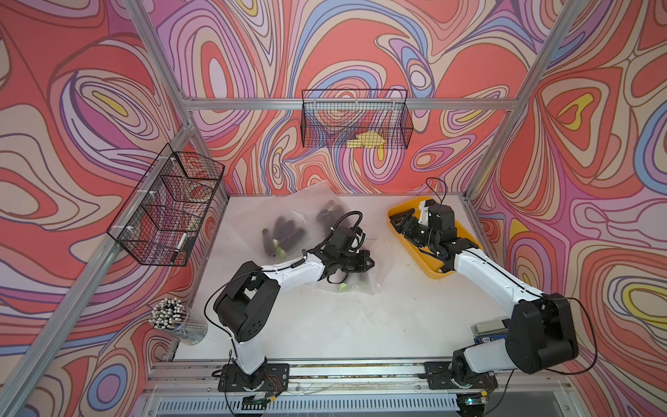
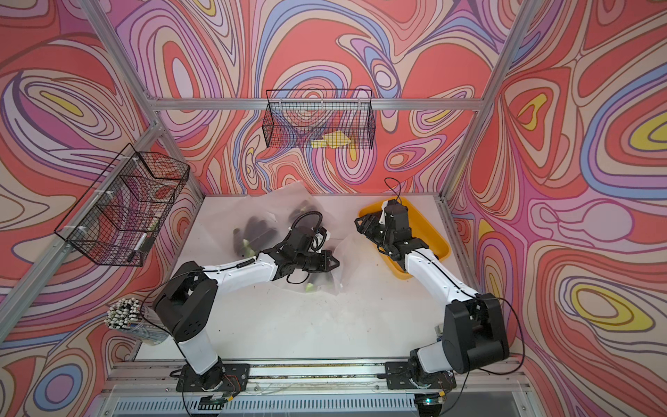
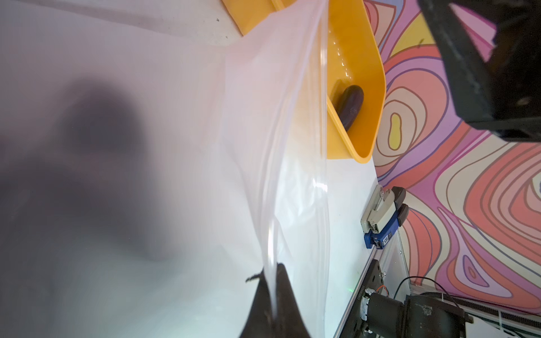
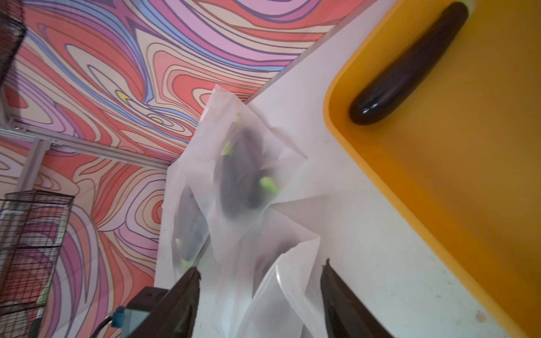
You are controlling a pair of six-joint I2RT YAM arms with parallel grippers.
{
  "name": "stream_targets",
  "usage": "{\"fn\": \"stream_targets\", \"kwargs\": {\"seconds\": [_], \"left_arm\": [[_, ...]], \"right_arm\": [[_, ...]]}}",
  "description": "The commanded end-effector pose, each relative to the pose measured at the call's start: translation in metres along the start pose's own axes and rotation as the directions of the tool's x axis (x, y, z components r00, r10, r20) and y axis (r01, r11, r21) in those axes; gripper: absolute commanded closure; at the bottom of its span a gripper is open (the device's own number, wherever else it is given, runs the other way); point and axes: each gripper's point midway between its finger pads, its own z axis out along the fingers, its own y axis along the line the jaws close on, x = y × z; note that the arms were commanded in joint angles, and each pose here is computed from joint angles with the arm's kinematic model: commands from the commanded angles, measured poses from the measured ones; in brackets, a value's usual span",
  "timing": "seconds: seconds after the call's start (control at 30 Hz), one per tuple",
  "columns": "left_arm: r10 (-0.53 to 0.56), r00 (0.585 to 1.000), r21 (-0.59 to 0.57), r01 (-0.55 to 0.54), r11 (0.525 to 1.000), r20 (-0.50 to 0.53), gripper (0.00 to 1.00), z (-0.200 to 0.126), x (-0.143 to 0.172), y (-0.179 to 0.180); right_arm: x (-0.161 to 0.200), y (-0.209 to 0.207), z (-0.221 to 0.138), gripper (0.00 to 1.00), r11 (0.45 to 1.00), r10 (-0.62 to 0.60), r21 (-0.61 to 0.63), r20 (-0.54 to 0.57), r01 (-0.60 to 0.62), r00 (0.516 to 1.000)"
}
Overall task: Place the eggplant in a zip-top bag and seal the zipper
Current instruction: Place the eggplant in the zipper food storage bag, then pick up the eggplant from the basket.
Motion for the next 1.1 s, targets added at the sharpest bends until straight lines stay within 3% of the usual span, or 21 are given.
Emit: {"fn": "stream_targets", "kwargs": {"seconds": [0.0, 0.13, 0.33, 0.77, 0.97, 1.07], "left_arm": [[-0.03, 0.999, -0.043, 0.03, 0.999, 0.015, 1.0, -0.015, 0.001, 0.015], [-0.016, 0.999, -0.079, 0.019, 0.997, 0.031, 1.0, -0.026, -0.001, 0.023], [0.029, 0.998, -0.102, -0.022, 0.995, 0.059, 1.0, -0.04, -0.014, 0.019], [0.093, 0.992, -0.124, -0.082, 0.989, 0.085, 1.0, -0.055, -0.019, 0.013], [0.093, 0.992, -0.128, -0.082, 0.988, 0.081, 1.0, -0.056, -0.018, 0.015], [0.092, 0.992, -0.136, -0.08, 0.988, 0.084, 1.0, -0.057, -0.018, 0.016]], "right_arm": [[-0.037, -0.047, 0.02, 0.32, 0.989, 0.007, 0.149, 0.082, -0.019, 0.997], [-0.067, -0.081, 0.053, 0.29, 0.979, 0.042, 0.194, 0.12, -0.065, 0.992], [-0.077, -0.128, 0.107, 0.28, 0.963, 0.116, 0.232, 0.087, -0.134, 0.989], [-0.067, -0.157, 0.181, 0.29, 0.953, 0.204, 0.221, 0.041, -0.208, 0.978], [-0.054, -0.158, 0.195, 0.34, 0.95, 0.251, 0.186, 0.018, -0.25, 0.968], [-0.051, -0.158, 0.195, 0.45, 0.949, 0.256, 0.185, 0.014, -0.254, 0.966]]}}
